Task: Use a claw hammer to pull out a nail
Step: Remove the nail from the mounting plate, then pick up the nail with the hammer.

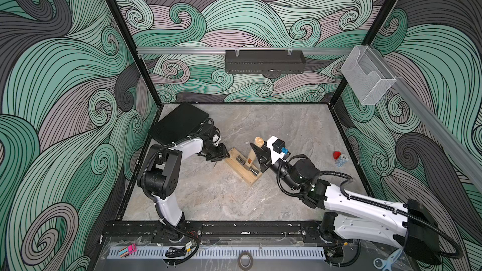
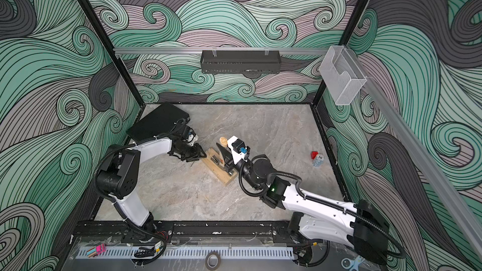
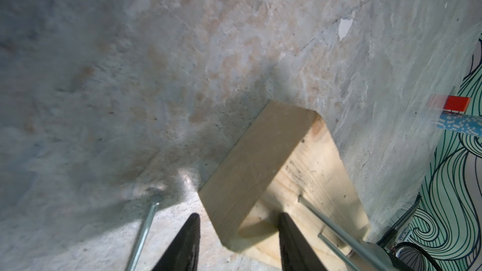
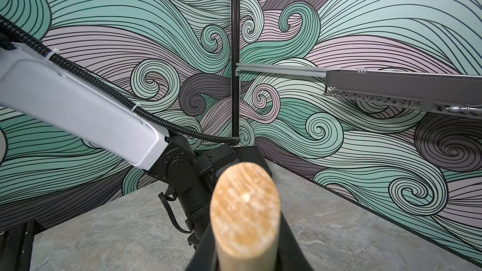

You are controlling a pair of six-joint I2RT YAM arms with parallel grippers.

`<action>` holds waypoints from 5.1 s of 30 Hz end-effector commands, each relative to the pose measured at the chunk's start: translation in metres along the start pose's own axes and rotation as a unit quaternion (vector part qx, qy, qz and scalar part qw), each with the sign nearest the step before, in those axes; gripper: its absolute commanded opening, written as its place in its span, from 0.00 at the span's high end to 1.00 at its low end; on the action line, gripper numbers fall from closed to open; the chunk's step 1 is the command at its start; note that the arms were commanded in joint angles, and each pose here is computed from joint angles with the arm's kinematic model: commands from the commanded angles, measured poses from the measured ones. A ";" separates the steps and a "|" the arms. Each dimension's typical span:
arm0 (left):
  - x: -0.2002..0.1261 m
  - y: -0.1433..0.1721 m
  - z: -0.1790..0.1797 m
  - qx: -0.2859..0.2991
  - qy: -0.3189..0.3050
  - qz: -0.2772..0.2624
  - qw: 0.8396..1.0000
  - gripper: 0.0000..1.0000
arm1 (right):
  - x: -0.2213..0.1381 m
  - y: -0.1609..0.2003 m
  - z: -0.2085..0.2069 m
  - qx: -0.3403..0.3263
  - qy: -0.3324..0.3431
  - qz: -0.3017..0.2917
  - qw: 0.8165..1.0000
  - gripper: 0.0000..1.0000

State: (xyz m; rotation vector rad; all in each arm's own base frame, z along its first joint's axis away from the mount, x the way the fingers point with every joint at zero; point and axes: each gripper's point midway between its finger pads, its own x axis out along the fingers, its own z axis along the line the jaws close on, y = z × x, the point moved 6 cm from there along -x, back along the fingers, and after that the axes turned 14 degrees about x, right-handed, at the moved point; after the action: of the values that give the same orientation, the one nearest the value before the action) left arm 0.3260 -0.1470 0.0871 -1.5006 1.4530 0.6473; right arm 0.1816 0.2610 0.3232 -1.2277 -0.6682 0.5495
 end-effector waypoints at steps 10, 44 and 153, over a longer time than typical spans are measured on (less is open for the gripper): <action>0.026 0.044 0.043 -0.035 -0.108 0.095 0.989 0.54 | -0.013 0.017 0.007 0.043 -0.033 0.011 0.998 1.00; 0.010 0.029 0.024 -0.016 -0.068 0.054 0.996 0.54 | -0.028 -0.002 0.006 0.036 -0.039 -0.026 0.998 1.00; -0.086 0.083 -0.123 0.543 -0.066 -0.360 0.756 1.00 | -0.016 -0.147 0.026 0.113 -0.075 0.043 0.990 1.00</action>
State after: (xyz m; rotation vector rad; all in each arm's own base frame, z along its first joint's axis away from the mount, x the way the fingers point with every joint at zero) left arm 0.1935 -0.2044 0.1769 -0.8233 0.7921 -0.5883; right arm 0.1663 0.2345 0.4238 -1.1240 -0.5336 0.8021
